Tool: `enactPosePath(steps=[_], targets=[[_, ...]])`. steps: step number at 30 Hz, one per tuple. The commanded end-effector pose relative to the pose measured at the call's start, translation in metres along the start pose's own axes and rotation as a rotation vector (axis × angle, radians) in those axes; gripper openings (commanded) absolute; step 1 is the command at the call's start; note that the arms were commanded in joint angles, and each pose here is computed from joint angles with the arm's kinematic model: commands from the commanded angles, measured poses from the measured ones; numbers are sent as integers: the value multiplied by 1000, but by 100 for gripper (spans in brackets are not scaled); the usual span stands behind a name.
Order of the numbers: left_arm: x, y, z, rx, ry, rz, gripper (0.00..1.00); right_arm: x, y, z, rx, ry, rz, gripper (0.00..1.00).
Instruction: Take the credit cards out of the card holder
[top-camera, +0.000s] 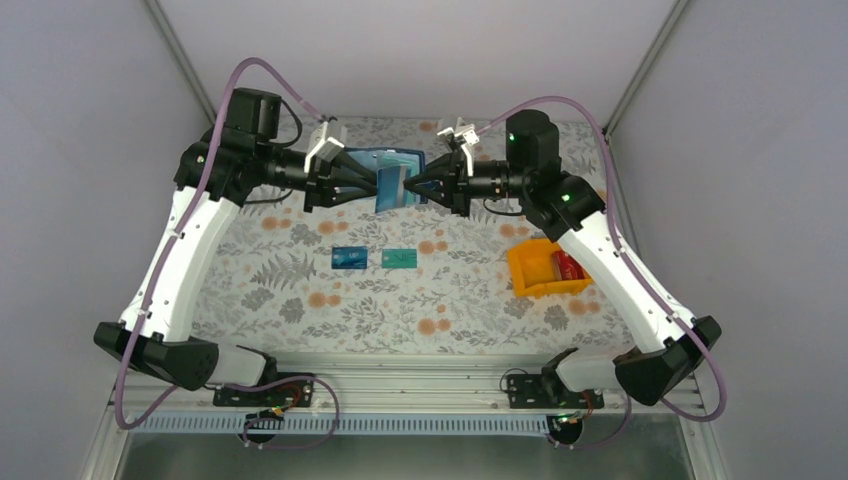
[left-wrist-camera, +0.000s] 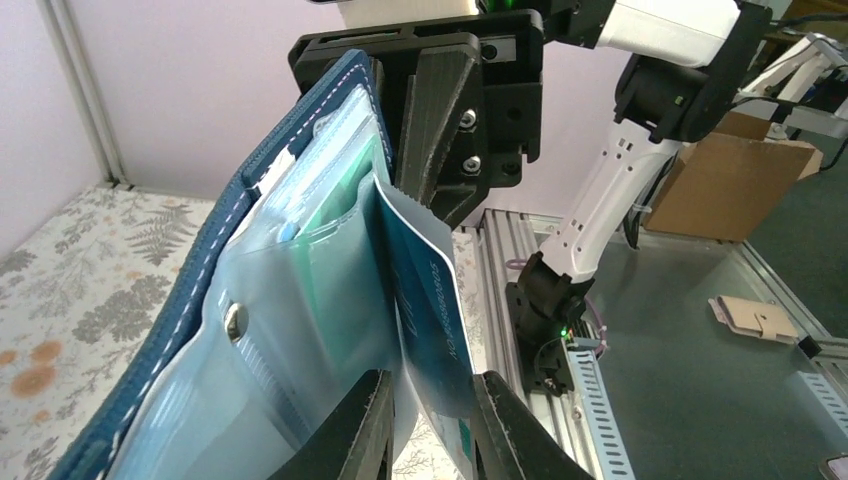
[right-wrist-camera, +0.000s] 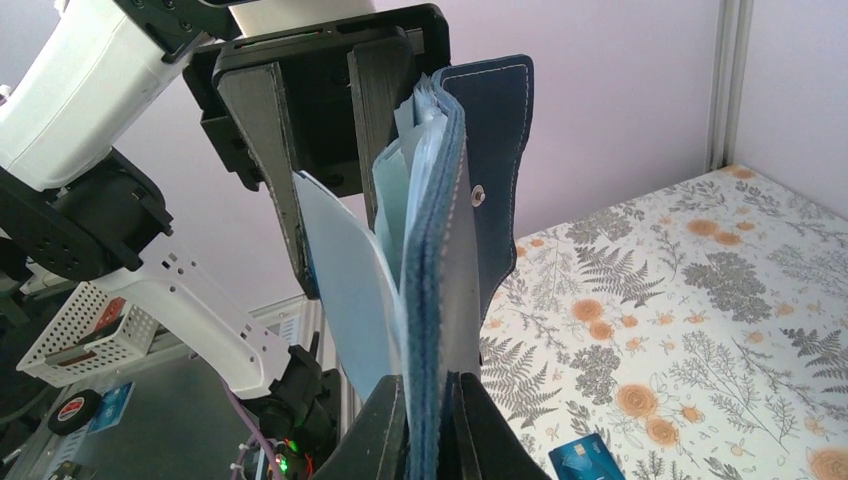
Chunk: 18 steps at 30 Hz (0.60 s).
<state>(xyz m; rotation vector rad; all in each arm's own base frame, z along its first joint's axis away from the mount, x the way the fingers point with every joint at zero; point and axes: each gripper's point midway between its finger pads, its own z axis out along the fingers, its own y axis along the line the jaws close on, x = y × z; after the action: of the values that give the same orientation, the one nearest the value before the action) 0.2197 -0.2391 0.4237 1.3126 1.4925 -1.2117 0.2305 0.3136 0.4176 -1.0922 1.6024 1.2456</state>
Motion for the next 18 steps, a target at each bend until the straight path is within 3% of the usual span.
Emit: enactPosePath(steps=[1,9,13,15,18], targets=[[-12,-17,2,103,-51,65,24,-20,5,2,-19,-49,-56,4],[-6,-20,-1,95,-44,76,39,-19,7,-3,-18,-50,-63,4],[0,-9,2,62,-26,45,40,-20,7,-2,-32,-49,-59,4],[-1,-10,2,69,-31,42,34,-19,9,-2,-44,-47,-54,4],[-4,-11,2,71,-34,45,16,-17,9,-2,-44,-43,-58,4]])
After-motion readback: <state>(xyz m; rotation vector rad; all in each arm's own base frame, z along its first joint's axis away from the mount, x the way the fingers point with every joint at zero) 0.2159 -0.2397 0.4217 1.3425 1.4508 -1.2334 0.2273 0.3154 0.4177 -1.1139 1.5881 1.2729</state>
